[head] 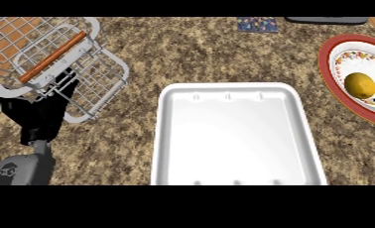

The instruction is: Pick the lemon from the tray and place it in the plate

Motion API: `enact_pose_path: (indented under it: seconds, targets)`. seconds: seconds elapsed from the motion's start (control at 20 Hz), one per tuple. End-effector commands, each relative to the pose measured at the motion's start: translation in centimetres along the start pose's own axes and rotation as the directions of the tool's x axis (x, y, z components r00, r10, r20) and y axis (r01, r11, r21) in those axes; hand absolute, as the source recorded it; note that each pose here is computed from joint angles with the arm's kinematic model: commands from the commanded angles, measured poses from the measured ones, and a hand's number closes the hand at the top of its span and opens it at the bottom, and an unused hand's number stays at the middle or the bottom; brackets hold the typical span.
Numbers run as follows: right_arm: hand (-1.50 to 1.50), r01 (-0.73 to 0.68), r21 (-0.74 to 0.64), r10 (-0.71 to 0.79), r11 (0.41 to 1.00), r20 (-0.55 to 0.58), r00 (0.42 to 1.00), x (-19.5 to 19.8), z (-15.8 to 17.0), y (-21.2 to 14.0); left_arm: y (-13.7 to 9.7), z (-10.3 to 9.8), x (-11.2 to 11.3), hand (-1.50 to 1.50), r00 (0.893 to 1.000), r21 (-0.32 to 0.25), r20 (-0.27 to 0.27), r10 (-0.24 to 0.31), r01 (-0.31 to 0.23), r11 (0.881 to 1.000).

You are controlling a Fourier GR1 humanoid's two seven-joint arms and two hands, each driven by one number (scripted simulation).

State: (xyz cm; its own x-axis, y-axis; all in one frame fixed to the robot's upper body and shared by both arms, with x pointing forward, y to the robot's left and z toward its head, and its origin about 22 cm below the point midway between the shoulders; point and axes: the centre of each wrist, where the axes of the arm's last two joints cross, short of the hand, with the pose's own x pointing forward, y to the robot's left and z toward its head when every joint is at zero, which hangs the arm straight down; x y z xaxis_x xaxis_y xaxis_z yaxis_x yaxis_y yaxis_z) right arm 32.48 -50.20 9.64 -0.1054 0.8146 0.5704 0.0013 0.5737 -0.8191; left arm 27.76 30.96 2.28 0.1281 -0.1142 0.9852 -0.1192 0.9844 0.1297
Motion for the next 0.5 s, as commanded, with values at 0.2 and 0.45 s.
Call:
enact_pose_path:
  seconds: [0.2, 0.45]
  targets:
    - [-1.5, 0.187, -0.133, -0.143, 0.973, 0.289, 0.947, 0.2, -1.2, -0.1, -1.6, -1.3, 1.2, 0.0, 0.999, -0.074, -0.012, -0.044, 0.043, 0.996]
    - [-1.5, 0.438, -0.051, -0.38, 0.897, 0.418, 0.825, 1.3, -2.1, -2.9, -2.1, 0.2, 0.0, 0.0, 0.999, -0.074, -0.015, -0.048, 0.047, 0.996]
